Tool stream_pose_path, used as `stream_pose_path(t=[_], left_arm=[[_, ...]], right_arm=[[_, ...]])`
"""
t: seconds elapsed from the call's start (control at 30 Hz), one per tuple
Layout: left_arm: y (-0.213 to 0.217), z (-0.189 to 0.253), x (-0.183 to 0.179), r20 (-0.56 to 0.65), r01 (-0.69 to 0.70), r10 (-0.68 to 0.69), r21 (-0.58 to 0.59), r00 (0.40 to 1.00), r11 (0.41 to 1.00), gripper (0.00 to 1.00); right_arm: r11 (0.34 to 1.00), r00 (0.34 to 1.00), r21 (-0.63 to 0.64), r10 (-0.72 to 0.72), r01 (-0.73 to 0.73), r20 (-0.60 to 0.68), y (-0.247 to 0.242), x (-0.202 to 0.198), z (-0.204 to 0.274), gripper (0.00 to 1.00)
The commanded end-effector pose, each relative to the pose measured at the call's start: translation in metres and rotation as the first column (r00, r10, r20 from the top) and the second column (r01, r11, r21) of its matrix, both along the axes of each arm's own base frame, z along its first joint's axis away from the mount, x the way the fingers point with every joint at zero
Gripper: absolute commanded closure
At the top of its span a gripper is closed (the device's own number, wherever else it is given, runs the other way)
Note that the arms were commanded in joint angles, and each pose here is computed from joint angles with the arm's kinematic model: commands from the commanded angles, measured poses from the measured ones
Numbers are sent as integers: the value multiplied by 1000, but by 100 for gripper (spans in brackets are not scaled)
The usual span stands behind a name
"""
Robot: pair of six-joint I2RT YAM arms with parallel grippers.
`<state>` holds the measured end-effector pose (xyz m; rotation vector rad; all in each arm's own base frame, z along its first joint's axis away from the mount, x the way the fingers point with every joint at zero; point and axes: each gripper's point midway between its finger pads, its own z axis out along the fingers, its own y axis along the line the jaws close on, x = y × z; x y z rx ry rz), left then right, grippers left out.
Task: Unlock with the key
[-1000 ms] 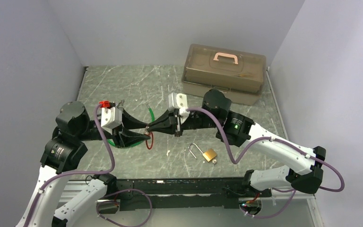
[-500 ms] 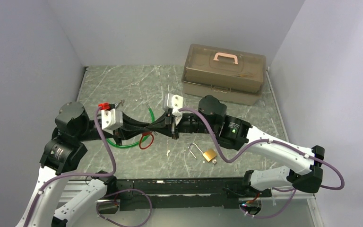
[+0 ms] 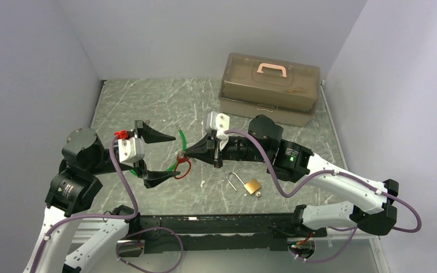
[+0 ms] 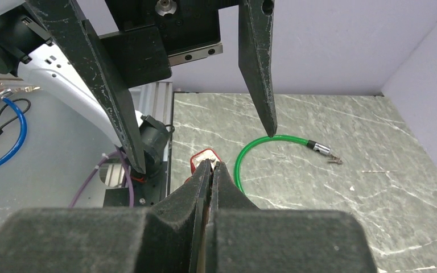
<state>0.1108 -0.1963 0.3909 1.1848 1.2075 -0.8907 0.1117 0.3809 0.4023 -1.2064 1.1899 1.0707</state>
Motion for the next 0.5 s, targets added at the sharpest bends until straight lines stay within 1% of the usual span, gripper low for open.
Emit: stream_pose_path(t=[0.0,0.07,0.13,0.17,0.2,0.23,0.27,0.3,0.4,0.47], left_arm=[[3,-4,-4,13,-6,6,14,1000,1000,1],[1,-8,0,0,-9,9,-2,1000,1000,0],[-4,-12,1,-26,21,-21,-16,999,1000,1],[-6,-13,1,-51,33,-35,-26,998,999,3],[-8,-15,4,-72,34,-36,-33,997,999,10],[-9,-16,6,-78,28,-31,-37,996,999,13],[-9,-19,9,-85,21,-24,-35,996,999,20],[-10,-22,12,-92,11,-14,-34,996,999,25],[-9,-18,23,-78,-35,32,-43,996,998,38],[-10,-11,22,-64,-25,22,-58,998,998,50]], right_arm=[[997,999,82,2,-4,36,-8,-4,35,100],[995,999,97,8,-11,36,-8,-6,39,100],[994,999,108,5,-9,32,-7,-5,41,100],[994,1000,113,3,-6,30,-6,-5,43,100],[993,1000,122,-4,0,28,-5,-3,45,100],[991,1000,131,-10,8,20,-5,-2,46,100],[988,1000,153,-15,12,16,-5,-2,50,100],[986,1000,163,-13,12,7,-5,-2,49,100],[980,1000,201,-1,3,-13,0,-3,50,100],[981,1000,196,1,3,-16,4,-2,46,100]])
